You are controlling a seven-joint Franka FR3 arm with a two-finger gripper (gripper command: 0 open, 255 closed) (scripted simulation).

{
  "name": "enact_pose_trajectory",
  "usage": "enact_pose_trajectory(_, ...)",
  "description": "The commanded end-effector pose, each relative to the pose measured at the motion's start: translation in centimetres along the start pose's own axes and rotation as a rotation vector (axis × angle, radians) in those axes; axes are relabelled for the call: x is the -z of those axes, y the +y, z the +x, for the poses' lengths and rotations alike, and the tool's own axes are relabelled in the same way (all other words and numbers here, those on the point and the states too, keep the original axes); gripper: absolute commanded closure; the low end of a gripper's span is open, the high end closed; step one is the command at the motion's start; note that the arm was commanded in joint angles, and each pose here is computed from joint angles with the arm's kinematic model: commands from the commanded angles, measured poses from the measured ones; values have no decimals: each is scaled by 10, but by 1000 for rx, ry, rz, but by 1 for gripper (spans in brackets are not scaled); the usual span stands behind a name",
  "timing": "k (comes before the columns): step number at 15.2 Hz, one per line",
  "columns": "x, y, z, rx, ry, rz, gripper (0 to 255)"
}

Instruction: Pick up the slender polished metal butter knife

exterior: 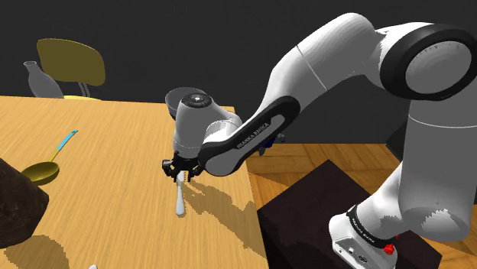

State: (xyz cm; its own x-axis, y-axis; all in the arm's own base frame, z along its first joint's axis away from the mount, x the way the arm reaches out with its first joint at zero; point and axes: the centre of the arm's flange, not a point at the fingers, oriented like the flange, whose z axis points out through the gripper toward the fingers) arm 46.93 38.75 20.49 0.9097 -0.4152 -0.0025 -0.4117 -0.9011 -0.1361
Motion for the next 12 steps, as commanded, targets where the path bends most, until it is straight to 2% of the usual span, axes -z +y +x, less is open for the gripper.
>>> enact_pose_trajectory(1, -2, -1, -1, 1, -1, 5, 255)
enact_pose_trajectory(8, -1, -1, -1, 1, -1, 5, 255)
enact_pose_trajectory(12, 20, -4, -1, 1, -1, 5, 255)
